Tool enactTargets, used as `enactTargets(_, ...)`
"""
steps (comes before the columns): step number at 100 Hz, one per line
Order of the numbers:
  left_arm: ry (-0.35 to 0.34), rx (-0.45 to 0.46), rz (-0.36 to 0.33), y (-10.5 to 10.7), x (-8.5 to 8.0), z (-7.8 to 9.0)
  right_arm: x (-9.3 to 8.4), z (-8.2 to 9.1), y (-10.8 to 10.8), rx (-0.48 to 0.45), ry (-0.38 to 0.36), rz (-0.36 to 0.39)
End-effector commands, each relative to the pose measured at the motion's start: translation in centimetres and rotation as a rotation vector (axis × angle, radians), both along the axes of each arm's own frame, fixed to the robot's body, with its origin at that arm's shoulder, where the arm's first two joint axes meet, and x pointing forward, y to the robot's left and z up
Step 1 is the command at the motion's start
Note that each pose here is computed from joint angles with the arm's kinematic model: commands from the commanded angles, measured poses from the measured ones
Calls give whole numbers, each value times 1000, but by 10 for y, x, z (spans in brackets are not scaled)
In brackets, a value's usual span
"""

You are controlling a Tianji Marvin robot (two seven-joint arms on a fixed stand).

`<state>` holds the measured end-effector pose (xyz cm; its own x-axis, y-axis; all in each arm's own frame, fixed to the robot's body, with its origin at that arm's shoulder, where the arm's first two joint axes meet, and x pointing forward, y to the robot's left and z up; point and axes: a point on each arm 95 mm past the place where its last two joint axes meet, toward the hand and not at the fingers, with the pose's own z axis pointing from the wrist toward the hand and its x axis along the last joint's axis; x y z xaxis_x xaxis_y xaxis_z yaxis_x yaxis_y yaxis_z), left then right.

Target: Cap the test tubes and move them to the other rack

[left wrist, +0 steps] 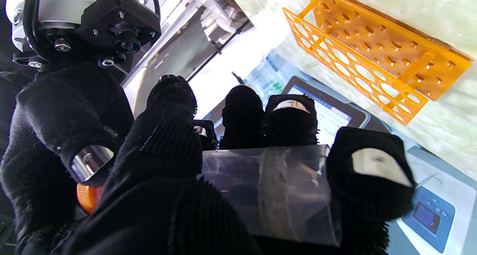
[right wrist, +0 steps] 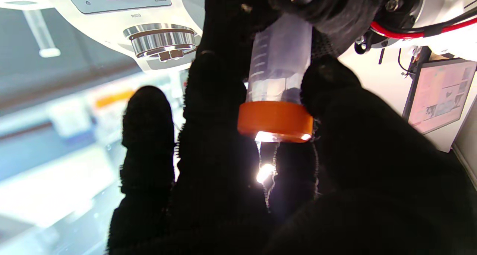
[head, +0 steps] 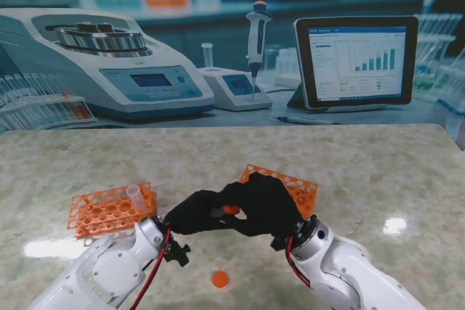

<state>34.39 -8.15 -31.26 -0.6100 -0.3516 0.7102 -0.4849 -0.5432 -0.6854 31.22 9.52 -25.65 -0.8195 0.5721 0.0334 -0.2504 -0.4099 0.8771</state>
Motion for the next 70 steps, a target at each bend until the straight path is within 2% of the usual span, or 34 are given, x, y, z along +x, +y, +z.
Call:
enactTargets(1,-30,-26,-19,-6,-2,11,-2,-11,1,-32,34,9)
enactTargets(29,-41,-30,-23,-6,-4,12,-1,-13,0,-80,61,41)
enactTargets(70,-60,-52,-25,-6,-9,15,0,-14,1,-102,45,59)
